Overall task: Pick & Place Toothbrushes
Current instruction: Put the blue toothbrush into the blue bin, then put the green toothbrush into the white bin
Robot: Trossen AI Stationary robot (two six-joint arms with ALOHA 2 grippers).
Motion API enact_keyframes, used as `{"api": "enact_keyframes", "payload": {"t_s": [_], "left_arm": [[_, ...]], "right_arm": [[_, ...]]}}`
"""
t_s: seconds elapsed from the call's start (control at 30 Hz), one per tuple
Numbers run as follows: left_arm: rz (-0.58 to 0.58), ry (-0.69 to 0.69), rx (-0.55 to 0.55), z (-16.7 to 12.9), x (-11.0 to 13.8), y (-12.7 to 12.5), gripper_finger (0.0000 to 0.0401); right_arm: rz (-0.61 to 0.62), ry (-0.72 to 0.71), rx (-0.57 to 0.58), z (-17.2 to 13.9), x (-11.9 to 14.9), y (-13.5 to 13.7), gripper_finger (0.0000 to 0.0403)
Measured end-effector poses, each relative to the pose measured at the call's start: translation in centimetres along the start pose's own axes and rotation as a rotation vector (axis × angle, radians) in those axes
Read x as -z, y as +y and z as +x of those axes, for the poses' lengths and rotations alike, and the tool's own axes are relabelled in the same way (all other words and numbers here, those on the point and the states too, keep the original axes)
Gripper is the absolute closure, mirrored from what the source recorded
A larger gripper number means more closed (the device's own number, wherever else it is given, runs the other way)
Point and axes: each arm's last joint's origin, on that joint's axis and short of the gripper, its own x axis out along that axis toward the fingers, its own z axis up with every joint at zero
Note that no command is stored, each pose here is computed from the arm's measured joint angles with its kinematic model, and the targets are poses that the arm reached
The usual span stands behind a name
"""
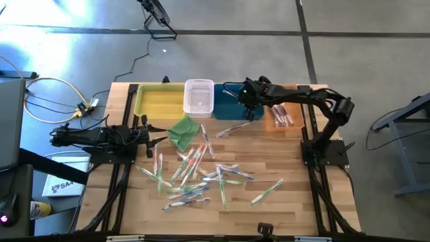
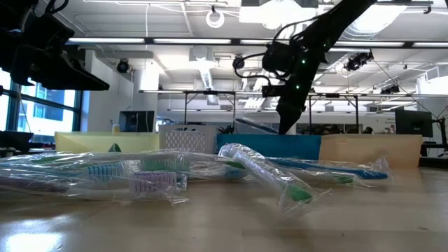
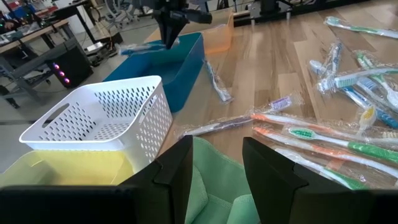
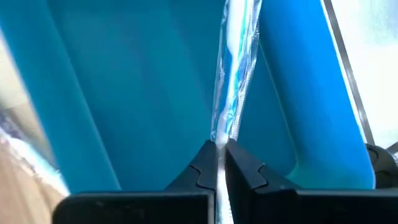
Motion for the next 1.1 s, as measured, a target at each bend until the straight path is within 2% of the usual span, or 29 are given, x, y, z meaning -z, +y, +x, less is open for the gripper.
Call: {"api": "enact_keyframes", "payload": {"t_s": [0.5,0.9,1.0,1.1], "left_arm": [[0.0,0.0,0.001,0.0,0.0,0.0,0.0265],[0.0,0.0,0.001,0.0,0.0,0.0,0.0265],[-0.001,0.0,0.001,0.0,0.0,0.0,0.0265],[-0.002,0.0,0.001,0.0,0.0,0.0,0.0265]], "right_arm": [[-0.001,0.011,-0.038,0.7,0.3,-0.4,0.0395],[0.02,0.007,-0.019,0.6,0.2,-0.4,0.0289],[0.021,0.018,0.029,0.2,0.2,-0.5,0.029],[0.016,-0.012,0.035,-0.9,0.0,-0.4,0.0316]]}}
